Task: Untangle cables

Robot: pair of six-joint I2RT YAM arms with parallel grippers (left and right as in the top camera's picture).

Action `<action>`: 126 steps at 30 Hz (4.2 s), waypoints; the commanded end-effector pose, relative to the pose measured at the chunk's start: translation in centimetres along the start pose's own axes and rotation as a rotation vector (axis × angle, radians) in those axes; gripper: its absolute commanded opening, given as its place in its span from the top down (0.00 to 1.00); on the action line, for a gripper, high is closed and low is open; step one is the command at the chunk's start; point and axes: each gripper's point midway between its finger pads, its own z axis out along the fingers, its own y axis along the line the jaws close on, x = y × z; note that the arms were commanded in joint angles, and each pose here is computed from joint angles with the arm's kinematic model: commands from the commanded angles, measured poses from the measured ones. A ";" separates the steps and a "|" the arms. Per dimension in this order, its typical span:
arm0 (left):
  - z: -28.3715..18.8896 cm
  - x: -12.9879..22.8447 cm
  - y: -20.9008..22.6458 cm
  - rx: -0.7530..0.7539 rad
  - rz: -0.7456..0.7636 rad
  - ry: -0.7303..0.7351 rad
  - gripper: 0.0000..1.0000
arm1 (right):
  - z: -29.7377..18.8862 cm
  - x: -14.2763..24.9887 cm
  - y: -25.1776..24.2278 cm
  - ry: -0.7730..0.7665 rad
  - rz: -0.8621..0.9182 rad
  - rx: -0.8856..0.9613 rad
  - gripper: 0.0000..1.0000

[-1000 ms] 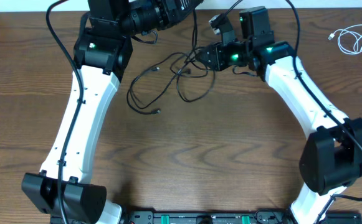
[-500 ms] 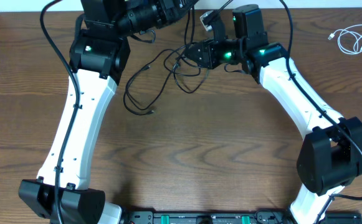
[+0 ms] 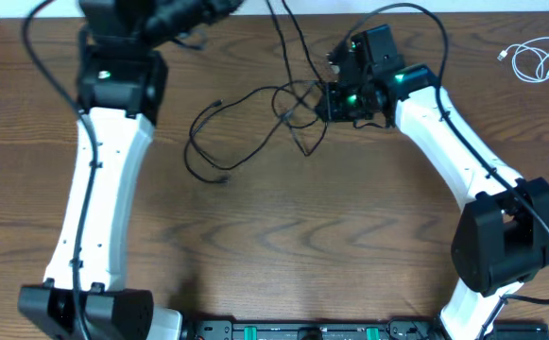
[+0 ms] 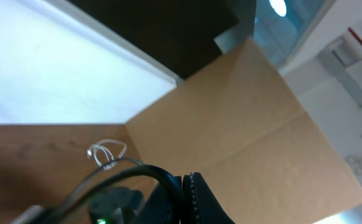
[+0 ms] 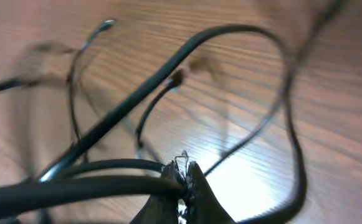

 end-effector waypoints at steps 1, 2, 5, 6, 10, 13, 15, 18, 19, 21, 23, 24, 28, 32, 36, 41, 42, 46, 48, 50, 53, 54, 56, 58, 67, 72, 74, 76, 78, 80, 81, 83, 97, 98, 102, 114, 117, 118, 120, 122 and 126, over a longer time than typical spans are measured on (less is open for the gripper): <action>-4.4 -3.2 -4.6 0.023 0.113 -0.119 0.93 | -0.4 0.2 -4.8 0.003 0.121 0.151 0.99; -5.1 -3.9 -4.4 0.009 0.120 -0.140 0.93 | -0.6 0.3 -5.2 0.009 0.127 0.157 0.99; -7.0 -5.5 -3.7 -0.027 0.127 -0.188 0.93 | -1.0 0.7 -6.1 0.030 0.133 0.168 0.99; -7.7 -6.1 -3.4 -0.039 0.119 -0.206 0.93 | -1.1 0.8 -6.4 0.038 0.132 0.173 0.99; -9.7 -7.7 -2.8 -0.066 0.101 -0.258 0.93 | -1.9 1.5 -8.9 0.052 0.162 0.284 0.99; -10.8 -8.5 -3.0 -0.076 0.125 -0.288 0.93 | -2.6 2.1 -11.0 0.061 0.201 0.366 0.99; -11.5 -8.9 -3.1 -0.082 0.136 -0.304 0.93 | -2.9 2.5 -12.2 0.069 0.223 0.393 0.99; -12.4 -9.3 -3.5 -0.092 0.153 -0.327 0.93 | -3.0 3.2 -14.2 0.080 0.263 0.410 0.99; -12.8 -9.5 -3.6 -0.096 0.158 -0.335 0.93 | -3.0 3.5 -14.9 0.080 0.276 0.414 0.99; -13.6 -9.9 -3.6 -0.108 0.166 -0.352 0.93 | -2.9 4.0 -16.1 0.081 0.293 0.420 0.99; -14.2 -10.3 -3.5 -0.120 0.174 -0.367 0.93 | -2.8 4.3 -16.8 0.087 0.300 0.407 0.99; -14.6 -10.5 -3.4 -0.128 0.176 -0.376 0.93 | -2.8 4.4 -17.1 0.090 0.297 0.402 0.98; -16.4 -11.5 -2.8 -0.161 0.184 -0.415 0.93 | -3.3 4.0 -18.1 0.081 0.273 0.370 0.99; -16.9 -11.7 -2.7 -0.169 0.186 -0.422 0.93 | -3.4 4.0 -18.1 0.083 0.249 0.361 0.98; -15.9 -11.0 -3.0 -0.147 0.183 -0.391 0.93 | -2.1 2.4 -12.2 0.061 0.057 0.027 0.94; -14.1 -10.1 -4.1 -0.102 0.200 -0.357 0.93 | -2.6 0.4 -4.8 -0.021 -0.118 -0.256 0.78; -13.9 -10.1 -4.5 -0.090 0.212 -0.356 0.93 | -2.5 0.1 -3.8 -0.030 -0.128 -0.271 0.75; -13.5 -10.3 -7.3 -0.015 0.259 -0.392 0.93 | -1.1 0.2 -0.1 -0.034 -0.170 -0.291 0.62; -13.8 -10.3 -9.0 0.022 0.281 -0.413 0.93 | -0.3 0.3 0.9 -0.040 -0.189 -0.266 0.58; -14.2 -10.2 -11.1 0.060 0.308 -0.427 0.93 | 0.4 0.1 2.0 -0.055 -0.200 -0.246 0.54; -14.8 -9.5 -14.6 0.102 0.373 -0.439 0.93 | 1.1 -0.1 3.3 -0.076 -0.199 -0.230 0.47; -15.1 -9.2 -15.8 0.113 0.394 -0.442 0.93 | 1.2 -0.2 3.6 -0.083 -0.193 -0.227 0.45; -15.6 -8.4 -18.3 0.137 0.444 -0.449 0.93 | 1.5 -0.4 4.4 -0.096 -0.166 -0.229 0.43; -16.1 -7.4 -20.5 0.154 0.502 -0.451 0.93 | 2.0 -0.7 5.4 -0.110 -0.134 -0.244 0.42; -16.1 -5.9 -19.9 0.083 0.497 -0.402 0.93 | 7.9 0.5 9.5 -0.117 0.028 -0.252 0.39; -16.0 -6.0 -18.9 0.041 0.515 -0.400 0.93 | 11.5 2.7 9.3 -0.054 0.097 -0.225 0.39; -16.0 -6.0 -18.5 0.028 0.510 -0.397 0.93 | 12.3 2.9 9.1 -0.050 0.101 -0.226 0.37; -15.9 -6.0 -18.1 0.017 0.499 -0.393 0.93 | 12.8 2.9 9.0 -0.049 0.116 -0.231 0.35; -15.9 -6.0 -17.8 0.007 0.493 -0.390 0.93 | 13.3 2.9 9.0 -0.052 0.124 -0.235 0.32; -15.8 -6.0 -17.4 -0.004 0.492 -0.386 0.93 | 13.7 2.5 9.4 -0.070 0.126 -0.254 0.30; -15.8 -6.0 -17.2 -0.010 0.488 -0.384 0.93 | 13.8 2.3 9.6 -0.081 0.125 -0.265 0.30; -15.7 -6.1 -16.9 -0.016 0.483 -0.381 0.93 | 14.3 2.0 10.0 -0.099 0.137 -0.281 0.30; -15.4 -6.2 -14.8 -0.067 0.454 -0.362 0.93 | 18.1 1.6 10.1 -0.157 0.218 -0.349 0.75; -15.4 -6.3 -14.2 -0.086 0.448 -0.361 0.93 | 17.8 1.2 9.9 -0.167 0.205 -0.348 0.81; -15.5 -6.6 -11.2 -0.186 0.420 -0.363 0.93 | 15.0 -1.0 8.3 -0.199 0.184 -0.312 0.99; -17.6 -8.1 2.0 -0.631 0.311 -0.376 0.93 | -2.9 -3.8 2.4 -0.272 0.014 -0.056 0.99; -18.5 -8.6 4.9 -0.744 0.310 -0.385 0.93 | -7.9 -4.0 -0.4 -0.320 0.024 0.037 0.99; -19.0 -8.9 5.8 -0.787 0.314 -0.392 0.93 | -9.9 -4.1 -1.4 -0.344 0.031 0.068 0.99; -20.3 -9.8 7.6 -0.894 0.338 -0.422 0.93 | -14.4 -4.1 -3.7 -0.405 0.045 0.128 0.99; -21.5 -10.5 8.6 -0.978 0.360 -0.453 0.93 | -17.1 -4.1 -5.6 -0.452 0.070 0.198 0.99; -24.2 -11.6 9.6 -1.146 0.403 -0.516 0.93 | -21.3 -3.6 -9.3 -0.519 0.122 0.350 0.99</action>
